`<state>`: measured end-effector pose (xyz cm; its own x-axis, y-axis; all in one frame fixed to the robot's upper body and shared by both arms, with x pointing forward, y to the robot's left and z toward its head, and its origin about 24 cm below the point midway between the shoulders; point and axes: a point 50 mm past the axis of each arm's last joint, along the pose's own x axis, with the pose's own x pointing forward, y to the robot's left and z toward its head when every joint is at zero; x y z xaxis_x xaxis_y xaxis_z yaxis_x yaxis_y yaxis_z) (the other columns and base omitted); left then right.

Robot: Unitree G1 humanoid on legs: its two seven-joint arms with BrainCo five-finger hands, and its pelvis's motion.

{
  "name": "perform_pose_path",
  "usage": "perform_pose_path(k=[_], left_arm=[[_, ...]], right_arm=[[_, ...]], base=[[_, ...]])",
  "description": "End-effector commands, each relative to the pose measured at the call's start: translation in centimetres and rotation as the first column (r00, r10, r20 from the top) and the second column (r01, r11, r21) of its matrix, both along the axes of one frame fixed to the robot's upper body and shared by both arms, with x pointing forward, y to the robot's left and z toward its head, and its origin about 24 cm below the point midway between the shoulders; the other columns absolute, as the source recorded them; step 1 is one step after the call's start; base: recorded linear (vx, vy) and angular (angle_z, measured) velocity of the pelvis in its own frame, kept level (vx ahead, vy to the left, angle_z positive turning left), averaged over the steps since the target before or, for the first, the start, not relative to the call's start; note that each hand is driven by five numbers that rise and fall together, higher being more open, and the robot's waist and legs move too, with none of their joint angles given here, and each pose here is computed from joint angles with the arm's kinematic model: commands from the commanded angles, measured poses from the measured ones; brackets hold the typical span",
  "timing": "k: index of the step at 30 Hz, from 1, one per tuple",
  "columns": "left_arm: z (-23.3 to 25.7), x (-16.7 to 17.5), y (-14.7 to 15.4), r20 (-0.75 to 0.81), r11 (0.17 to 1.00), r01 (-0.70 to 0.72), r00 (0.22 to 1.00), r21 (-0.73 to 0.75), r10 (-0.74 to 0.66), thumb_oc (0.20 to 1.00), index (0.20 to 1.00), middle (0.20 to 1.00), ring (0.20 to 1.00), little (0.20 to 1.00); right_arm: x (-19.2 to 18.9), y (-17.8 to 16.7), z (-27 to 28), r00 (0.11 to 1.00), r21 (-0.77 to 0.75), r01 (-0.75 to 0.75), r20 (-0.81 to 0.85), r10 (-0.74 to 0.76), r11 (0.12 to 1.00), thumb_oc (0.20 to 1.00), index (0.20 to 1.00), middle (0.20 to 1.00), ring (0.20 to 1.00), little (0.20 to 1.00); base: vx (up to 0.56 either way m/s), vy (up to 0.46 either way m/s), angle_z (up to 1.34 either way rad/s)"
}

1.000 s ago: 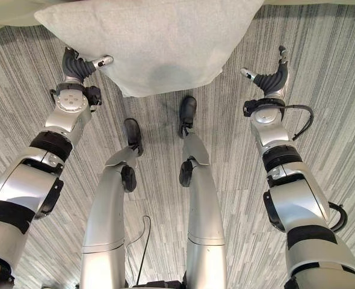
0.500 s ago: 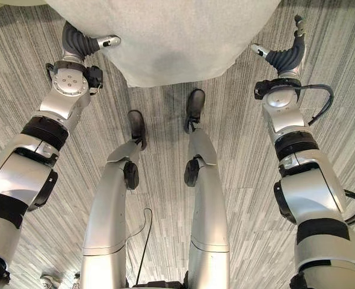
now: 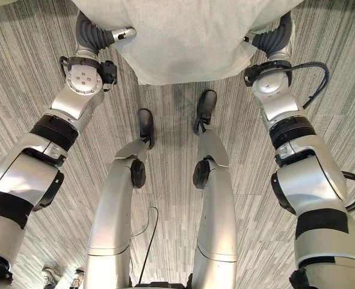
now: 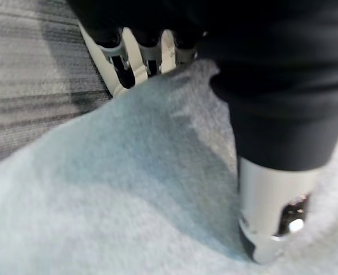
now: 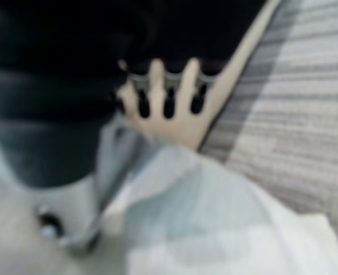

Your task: Pick up all the scattered cushions and arrange them neatly on the sofa.

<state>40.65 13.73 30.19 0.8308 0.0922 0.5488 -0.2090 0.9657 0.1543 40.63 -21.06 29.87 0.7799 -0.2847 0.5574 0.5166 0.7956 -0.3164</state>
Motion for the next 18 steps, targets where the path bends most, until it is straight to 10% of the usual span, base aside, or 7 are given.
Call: perform_pose_path(k=[1,18], left_arm=[[-1.2,-1.0,-2.4,0.082,0.986,0.134,0.989,-0.100,-0.126,0.200,0.200,0.200,0.200,0.200],[-7.4,-3.1,-1.3,0.038,0.964,0.206,0.979,-0.167,-0.202,0.200,0.200,0.200,0.200,0.200]], right_arm=[[0.1,7.0,-0.5,0.973,-0.069,-0.224,0.044,0.227,0.972,0.200,0.200,0.200,0.200,0.200],[-2.4,6.1,-4.8,0.939,-0.048,-0.332,0.079,0.334,0.942,0.200,0.200,0.200,0.200,0.200]], base=[[0.00,0.000,0.00],[-0.02,0.004,0.00]])
